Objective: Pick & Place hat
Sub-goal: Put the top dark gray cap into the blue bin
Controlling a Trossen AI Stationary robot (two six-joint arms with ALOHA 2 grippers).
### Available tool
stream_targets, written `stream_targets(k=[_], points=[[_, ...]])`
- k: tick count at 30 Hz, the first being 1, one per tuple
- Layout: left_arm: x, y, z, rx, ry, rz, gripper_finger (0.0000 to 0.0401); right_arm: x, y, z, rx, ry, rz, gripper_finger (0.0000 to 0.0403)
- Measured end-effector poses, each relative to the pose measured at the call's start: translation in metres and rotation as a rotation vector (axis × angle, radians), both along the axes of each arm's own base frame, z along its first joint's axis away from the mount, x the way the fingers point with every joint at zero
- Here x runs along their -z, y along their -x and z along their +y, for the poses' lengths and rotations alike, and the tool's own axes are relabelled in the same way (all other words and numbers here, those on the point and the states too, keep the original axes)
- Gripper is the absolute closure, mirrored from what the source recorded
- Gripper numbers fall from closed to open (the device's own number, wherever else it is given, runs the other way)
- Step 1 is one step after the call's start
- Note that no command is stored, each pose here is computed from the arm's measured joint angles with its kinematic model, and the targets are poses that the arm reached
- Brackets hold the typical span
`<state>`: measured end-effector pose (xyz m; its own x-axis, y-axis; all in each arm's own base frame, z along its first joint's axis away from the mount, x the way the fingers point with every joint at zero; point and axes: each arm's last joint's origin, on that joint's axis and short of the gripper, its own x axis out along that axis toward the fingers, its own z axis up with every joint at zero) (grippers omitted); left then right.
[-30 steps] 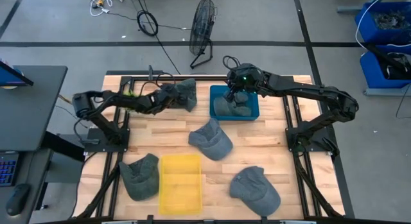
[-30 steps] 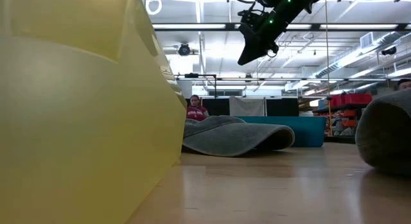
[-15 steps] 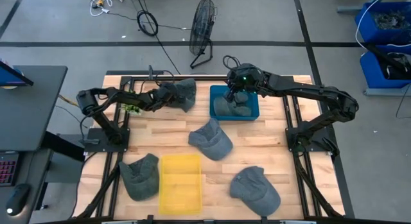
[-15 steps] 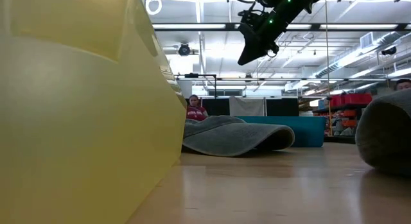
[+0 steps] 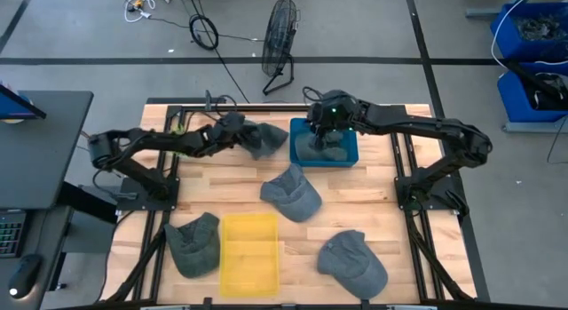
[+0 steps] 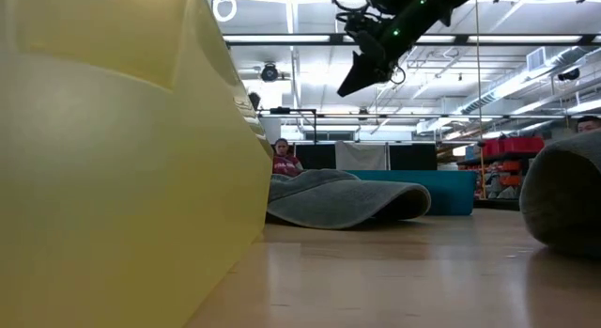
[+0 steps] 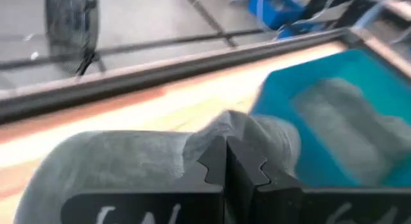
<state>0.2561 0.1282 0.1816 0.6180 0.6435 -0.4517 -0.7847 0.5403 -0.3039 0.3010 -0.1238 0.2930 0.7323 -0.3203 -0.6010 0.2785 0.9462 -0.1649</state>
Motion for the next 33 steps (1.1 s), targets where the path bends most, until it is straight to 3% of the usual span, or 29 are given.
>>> stream_targets(k=[5, 16, 20, 24, 33], points=[[-0.021, 0.001, -0.015, 0.067, -0.066, -0.039, 0.0397, 0.019, -0.021, -0.002, -0.057, 0.009, -0.004, 0.0338], [-0.028, -0.003, -0.03, 0.128, -0.086, -0.056, 0.0398, 0.05, -0.072, 0.006, -0.228, 0.244, -0.117, 0.0271], [-0.03, -0.006, -0.037, 0.16, -0.108, -0.071, 0.0396, 0.07, -0.085, 0.009, -0.297, 0.347, -0.083, 0.0269], [-0.032, -0.009, -0.044, 0.189, -0.115, -0.085, 0.0396, 0.081, -0.095, 0.005, -0.225, 0.44, -0.09, 0.0273], [-0.033, -0.012, -0.052, 0.218, -0.122, -0.104, 0.0393, 0.088, -0.098, 0.005, -0.273, 0.474, -0.079, 0.0302]])
